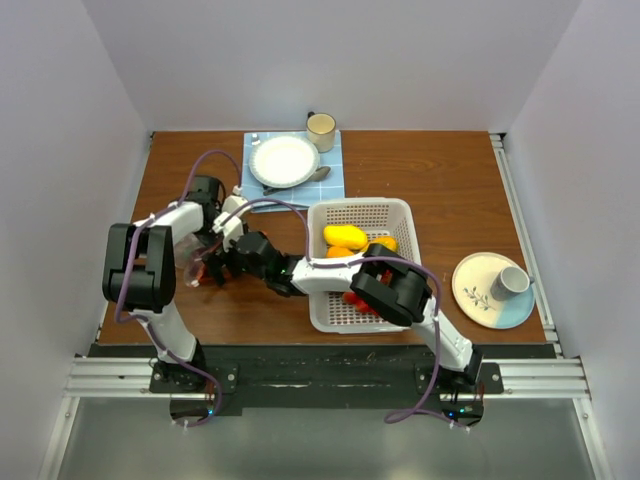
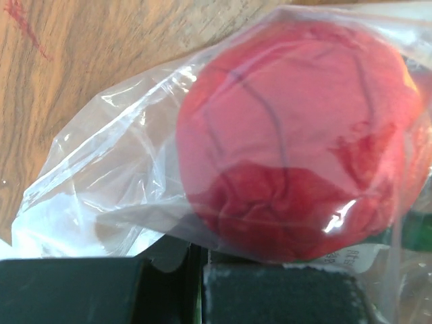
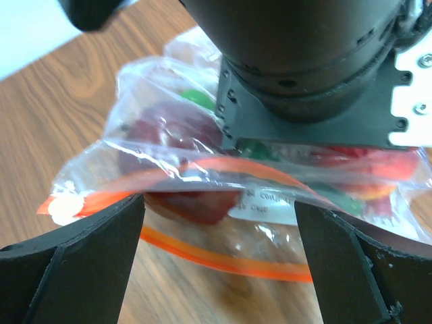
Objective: Open the zip-top bag and remove the fake food
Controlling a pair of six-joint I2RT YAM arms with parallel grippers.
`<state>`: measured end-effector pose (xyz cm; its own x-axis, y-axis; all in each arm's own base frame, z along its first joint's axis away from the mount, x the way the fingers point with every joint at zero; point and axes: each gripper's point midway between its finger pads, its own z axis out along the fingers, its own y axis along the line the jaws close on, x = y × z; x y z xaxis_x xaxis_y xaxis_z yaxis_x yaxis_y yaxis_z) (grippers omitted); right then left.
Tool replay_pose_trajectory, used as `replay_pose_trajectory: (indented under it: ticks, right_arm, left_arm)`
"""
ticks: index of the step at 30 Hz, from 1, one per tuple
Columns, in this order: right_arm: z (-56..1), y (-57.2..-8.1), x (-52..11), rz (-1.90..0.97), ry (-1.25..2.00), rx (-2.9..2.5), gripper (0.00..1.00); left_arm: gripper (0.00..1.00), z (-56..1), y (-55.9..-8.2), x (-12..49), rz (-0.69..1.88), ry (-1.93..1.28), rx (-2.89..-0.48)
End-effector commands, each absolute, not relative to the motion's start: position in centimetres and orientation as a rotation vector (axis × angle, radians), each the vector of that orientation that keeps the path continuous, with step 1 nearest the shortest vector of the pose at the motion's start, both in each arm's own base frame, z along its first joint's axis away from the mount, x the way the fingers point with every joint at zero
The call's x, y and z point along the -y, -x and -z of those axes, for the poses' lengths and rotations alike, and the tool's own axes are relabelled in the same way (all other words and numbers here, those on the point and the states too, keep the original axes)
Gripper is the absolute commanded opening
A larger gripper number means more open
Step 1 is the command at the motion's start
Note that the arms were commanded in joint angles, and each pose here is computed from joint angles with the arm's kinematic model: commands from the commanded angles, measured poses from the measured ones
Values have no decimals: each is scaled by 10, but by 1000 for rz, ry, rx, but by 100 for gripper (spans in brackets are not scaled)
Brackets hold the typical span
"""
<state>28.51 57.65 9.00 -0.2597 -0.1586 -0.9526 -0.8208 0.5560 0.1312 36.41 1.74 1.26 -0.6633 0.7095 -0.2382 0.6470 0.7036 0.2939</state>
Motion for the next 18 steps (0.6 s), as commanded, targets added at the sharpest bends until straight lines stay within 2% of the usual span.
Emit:
replay_pose_trajectory:
  ticks: [1,7,13,18]
  right_arm:
    - [-130,-284,-607,-891,763,-1628,99]
    - [-114,-286,-610,-895,750,-1660,99]
    - [-128,-261,-639,-973,799,-1615,99]
    - [-93,-255,-637,-925,845,-1675,99]
  left_arm:
    - [0,34,-308,21,104,-1099,-2752]
    - [0,32,-301,31,180,-1087,-2758]
    - [0,33,-299,39,214,-1099,-2758]
    - [0,31,-300,37,201,-1114,-2753]
